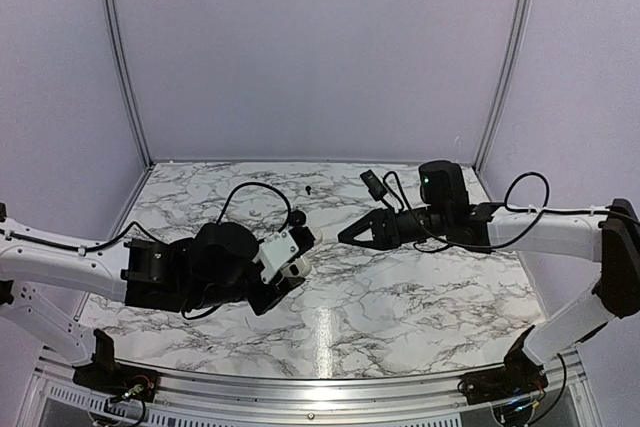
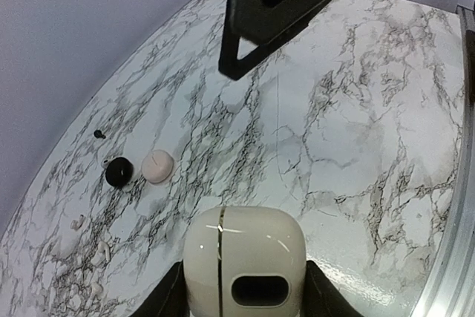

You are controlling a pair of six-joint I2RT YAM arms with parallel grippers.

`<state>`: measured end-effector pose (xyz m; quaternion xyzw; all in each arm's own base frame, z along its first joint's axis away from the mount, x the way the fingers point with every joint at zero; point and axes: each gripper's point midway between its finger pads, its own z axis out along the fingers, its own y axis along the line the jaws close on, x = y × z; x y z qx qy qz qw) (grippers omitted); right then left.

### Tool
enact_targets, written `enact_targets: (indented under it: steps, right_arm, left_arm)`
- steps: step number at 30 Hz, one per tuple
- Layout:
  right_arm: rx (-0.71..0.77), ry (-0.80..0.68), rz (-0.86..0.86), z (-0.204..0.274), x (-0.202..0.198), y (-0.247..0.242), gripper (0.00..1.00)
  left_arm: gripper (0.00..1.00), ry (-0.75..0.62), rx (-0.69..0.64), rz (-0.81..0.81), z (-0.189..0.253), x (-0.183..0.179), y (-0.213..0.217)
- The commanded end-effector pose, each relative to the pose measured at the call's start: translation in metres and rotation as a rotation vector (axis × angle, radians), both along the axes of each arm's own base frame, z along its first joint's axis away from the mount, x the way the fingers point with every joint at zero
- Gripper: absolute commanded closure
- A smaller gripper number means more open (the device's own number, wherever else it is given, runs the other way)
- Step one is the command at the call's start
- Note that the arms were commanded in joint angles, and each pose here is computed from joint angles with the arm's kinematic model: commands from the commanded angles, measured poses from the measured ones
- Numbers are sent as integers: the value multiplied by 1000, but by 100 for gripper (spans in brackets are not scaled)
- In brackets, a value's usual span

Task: Insert the wireless bluetooth earbuds into the charging case
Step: Pass from the left arm to the right

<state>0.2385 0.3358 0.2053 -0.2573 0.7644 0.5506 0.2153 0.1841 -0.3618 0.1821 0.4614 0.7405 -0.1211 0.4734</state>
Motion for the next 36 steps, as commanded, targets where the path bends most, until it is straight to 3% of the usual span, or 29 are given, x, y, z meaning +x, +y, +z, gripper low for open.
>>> enact_targets:
  steps: [1, 11, 24, 28, 36]
  right_arm:
    - [25, 39, 44, 15, -21, 24, 26]
    - [70, 81, 128, 21, -55, 55, 45]
    - [104, 106, 156, 19, -68, 69, 50]
    - [108, 116, 152, 16, -70, 67, 58]
    - [106, 133, 152, 10, -72, 68, 65]
  left_arm:
    - [58, -114, -17, -63, 18, -6, -15]
    - [59, -176, -14, -84, 25, -10, -26]
    - [61, -167, -50, -38, 28, -4, -34]
    - [61, -173, -51, -25, 27, -2, -34]
    - [61, -189, -42, -3, 29, 2, -33]
